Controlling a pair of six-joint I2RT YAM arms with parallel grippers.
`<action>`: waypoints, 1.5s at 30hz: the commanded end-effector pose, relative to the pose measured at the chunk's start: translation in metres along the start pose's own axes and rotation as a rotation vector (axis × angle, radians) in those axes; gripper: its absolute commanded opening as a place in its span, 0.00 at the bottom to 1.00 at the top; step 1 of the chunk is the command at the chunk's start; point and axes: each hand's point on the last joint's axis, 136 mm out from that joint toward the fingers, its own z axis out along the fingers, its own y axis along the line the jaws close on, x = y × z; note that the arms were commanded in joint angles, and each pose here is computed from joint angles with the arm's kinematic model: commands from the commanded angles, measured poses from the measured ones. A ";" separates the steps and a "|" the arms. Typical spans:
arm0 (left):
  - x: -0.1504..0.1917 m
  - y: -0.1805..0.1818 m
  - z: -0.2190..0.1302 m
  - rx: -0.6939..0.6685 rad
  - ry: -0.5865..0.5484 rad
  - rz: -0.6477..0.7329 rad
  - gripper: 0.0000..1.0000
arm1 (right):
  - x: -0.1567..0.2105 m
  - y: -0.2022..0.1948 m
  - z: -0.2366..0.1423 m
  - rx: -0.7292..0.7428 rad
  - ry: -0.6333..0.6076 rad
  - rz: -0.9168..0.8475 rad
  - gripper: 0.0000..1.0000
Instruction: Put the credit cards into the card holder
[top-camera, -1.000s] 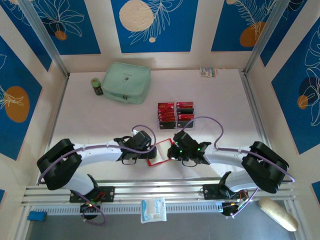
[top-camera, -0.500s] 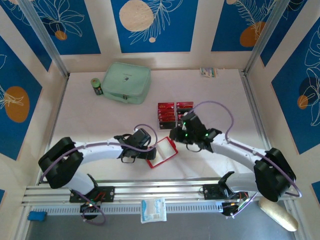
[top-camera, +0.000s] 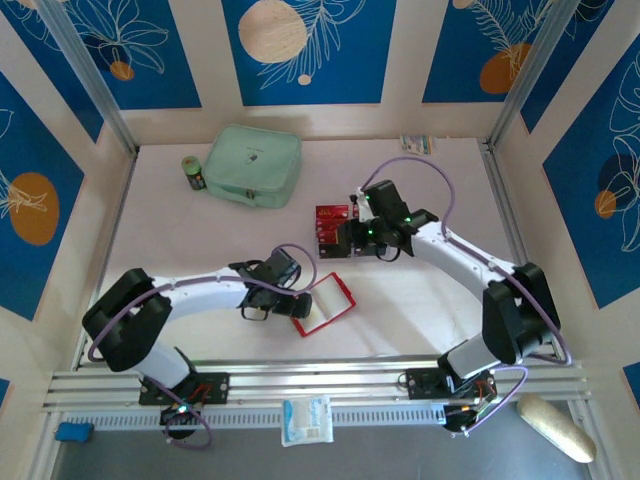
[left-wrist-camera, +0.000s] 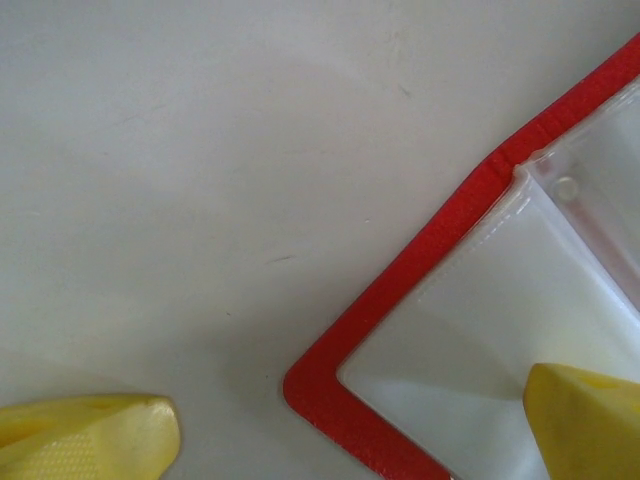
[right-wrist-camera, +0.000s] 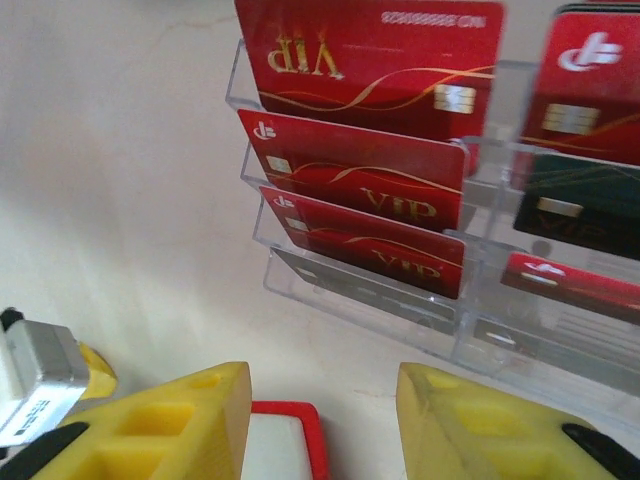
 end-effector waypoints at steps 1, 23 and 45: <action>-0.033 0.060 0.002 -0.241 -0.118 0.001 1.00 | -0.001 0.002 0.007 0.054 0.048 -0.135 0.42; -0.040 0.061 0.000 -0.221 -0.126 -0.016 1.00 | 0.002 0.003 0.068 0.280 0.178 -0.550 0.37; -0.042 0.062 -0.001 -0.218 -0.126 -0.020 1.00 | 0.013 0.005 0.077 0.307 0.201 -0.717 0.01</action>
